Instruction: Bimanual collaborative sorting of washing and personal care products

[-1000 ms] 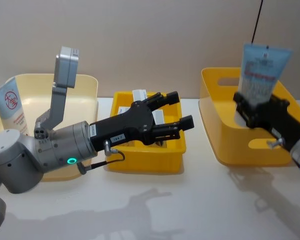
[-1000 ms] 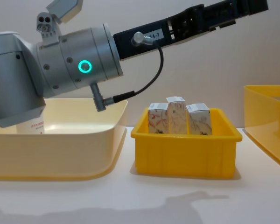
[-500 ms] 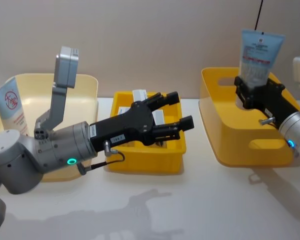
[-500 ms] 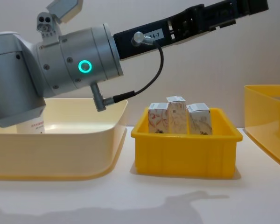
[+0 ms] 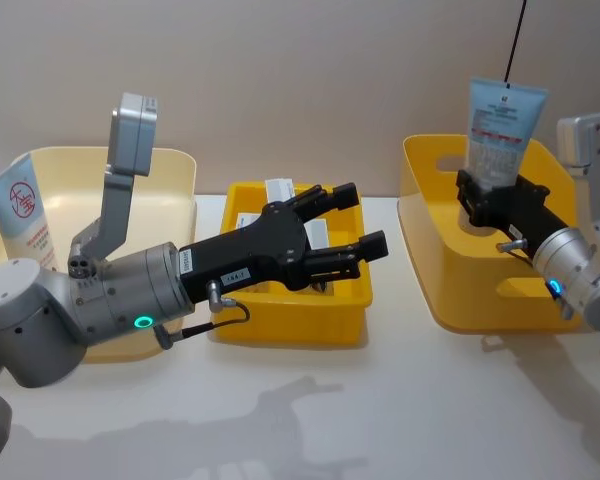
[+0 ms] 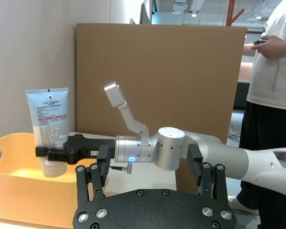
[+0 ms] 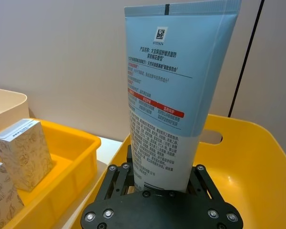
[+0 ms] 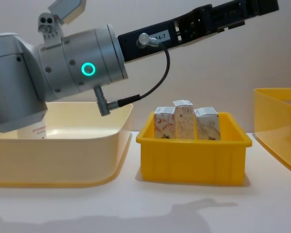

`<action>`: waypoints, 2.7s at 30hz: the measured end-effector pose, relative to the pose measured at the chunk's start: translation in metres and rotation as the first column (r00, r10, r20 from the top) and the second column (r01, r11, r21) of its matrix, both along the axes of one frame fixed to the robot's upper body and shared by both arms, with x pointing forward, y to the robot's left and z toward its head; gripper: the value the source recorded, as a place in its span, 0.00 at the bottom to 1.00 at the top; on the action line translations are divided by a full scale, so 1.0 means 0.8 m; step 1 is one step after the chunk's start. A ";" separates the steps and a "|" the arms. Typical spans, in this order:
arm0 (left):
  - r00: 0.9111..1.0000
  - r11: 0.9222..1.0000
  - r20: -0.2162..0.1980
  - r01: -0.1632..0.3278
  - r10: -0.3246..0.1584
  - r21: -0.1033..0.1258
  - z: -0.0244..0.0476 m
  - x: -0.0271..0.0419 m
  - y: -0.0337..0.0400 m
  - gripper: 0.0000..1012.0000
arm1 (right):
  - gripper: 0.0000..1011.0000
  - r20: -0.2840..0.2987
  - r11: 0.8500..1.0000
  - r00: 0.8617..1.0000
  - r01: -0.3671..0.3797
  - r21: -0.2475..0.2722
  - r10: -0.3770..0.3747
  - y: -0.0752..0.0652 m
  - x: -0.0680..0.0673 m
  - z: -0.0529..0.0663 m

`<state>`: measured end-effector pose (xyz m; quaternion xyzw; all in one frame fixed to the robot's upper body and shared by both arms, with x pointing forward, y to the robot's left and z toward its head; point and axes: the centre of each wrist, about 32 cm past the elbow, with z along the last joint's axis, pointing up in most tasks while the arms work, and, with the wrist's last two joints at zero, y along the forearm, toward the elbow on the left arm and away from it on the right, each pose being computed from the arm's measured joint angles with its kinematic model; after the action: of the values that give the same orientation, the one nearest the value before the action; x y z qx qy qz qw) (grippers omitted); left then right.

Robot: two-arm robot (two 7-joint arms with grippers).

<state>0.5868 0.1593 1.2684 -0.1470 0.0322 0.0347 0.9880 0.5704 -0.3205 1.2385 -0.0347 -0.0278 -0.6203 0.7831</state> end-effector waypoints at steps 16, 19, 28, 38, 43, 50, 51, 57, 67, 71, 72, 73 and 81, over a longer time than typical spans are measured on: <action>1.000 1.000 0.000 0.000 0.000 0.000 0.0000 0.0000 0.0000 0.99 | 0.86 -0.054 0.999 0.998 0.031 0.028 -0.030 0.010 0.004 -0.006; 1.000 1.000 0.000 0.000 0.000 0.000 0.0000 0.0000 0.0000 0.99 | 0.94 -0.059 0.999 0.998 0.034 0.030 -0.032 0.010 0.005 -0.006; 1.000 1.000 0.000 0.000 0.000 0.000 0.0000 0.0000 0.0000 0.99 | 0.99 -0.068 0.999 0.997 0.039 0.034 -0.036 0.012 0.005 -0.007; 1.000 1.000 0.000 0.000 0.000 0.000 0.0000 0.0000 0.0000 0.99 | 0.99 -0.039 0.999 0.999 0.037 0.037 -0.035 0.011 0.003 -0.005; 1.000 1.000 0.000 0.000 0.000 0.000 0.0000 0.0000 0.0000 0.99 | 0.99 -0.001 0.999 1.000 0.025 0.038 -0.025 0.009 -0.001 -0.003; 1.000 1.000 0.000 0.000 0.000 0.000 0.0000 0.0000 0.0000 0.99 | 0.99 0.067 0.999 0.998 -0.006 0.039 0.004 0.007 -0.013 0.005; 1.000 1.000 0.000 0.000 0.000 0.000 0.0000 0.0000 0.0000 0.99 | 0.99 0.074 0.999 0.997 -0.011 0.039 0.008 0.007 -0.015 0.005; 1.000 1.000 0.000 0.000 0.000 0.000 0.0000 0.0000 0.0000 0.99 | 0.99 0.115 0.998 0.993 -0.043 0.040 0.039 0.007 -0.028 0.008; 1.000 1.000 -0.004 -0.010 0.011 0.004 -0.0016 -0.0011 0.0003 0.99 | 0.99 0.127 0.997 0.990 -0.061 0.041 0.056 0.010 -0.037 0.006; 0.999 0.999 -0.005 -0.041 0.041 0.019 -0.0043 -0.0041 0.0015 0.99 | 0.99 0.122 0.997 0.991 -0.066 0.040 0.060 0.016 -0.043 0.000; 0.999 0.999 -0.005 -0.050 0.050 0.023 -0.0051 -0.0048 0.0021 0.99 | 0.99 0.121 0.997 0.991 -0.066 0.040 0.061 0.018 -0.045 -0.001; 0.998 0.998 -0.006 -0.059 0.059 0.027 -0.0059 -0.0057 0.0025 0.99 | 0.99 0.121 0.997 0.991 -0.066 0.040 0.061 0.018 -0.045 -0.001; 0.984 0.981 0.000 -0.177 0.178 0.080 -0.0162 -0.0171 0.0092 0.99 | 0.99 0.107 0.996 0.991 -0.081 0.038 0.077 0.041 -0.069 -0.020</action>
<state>0.5731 0.1667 1.2555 -0.1095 0.0210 0.1245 0.9859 0.5148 -0.2880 1.2222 0.0158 -0.0571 -0.5902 0.8051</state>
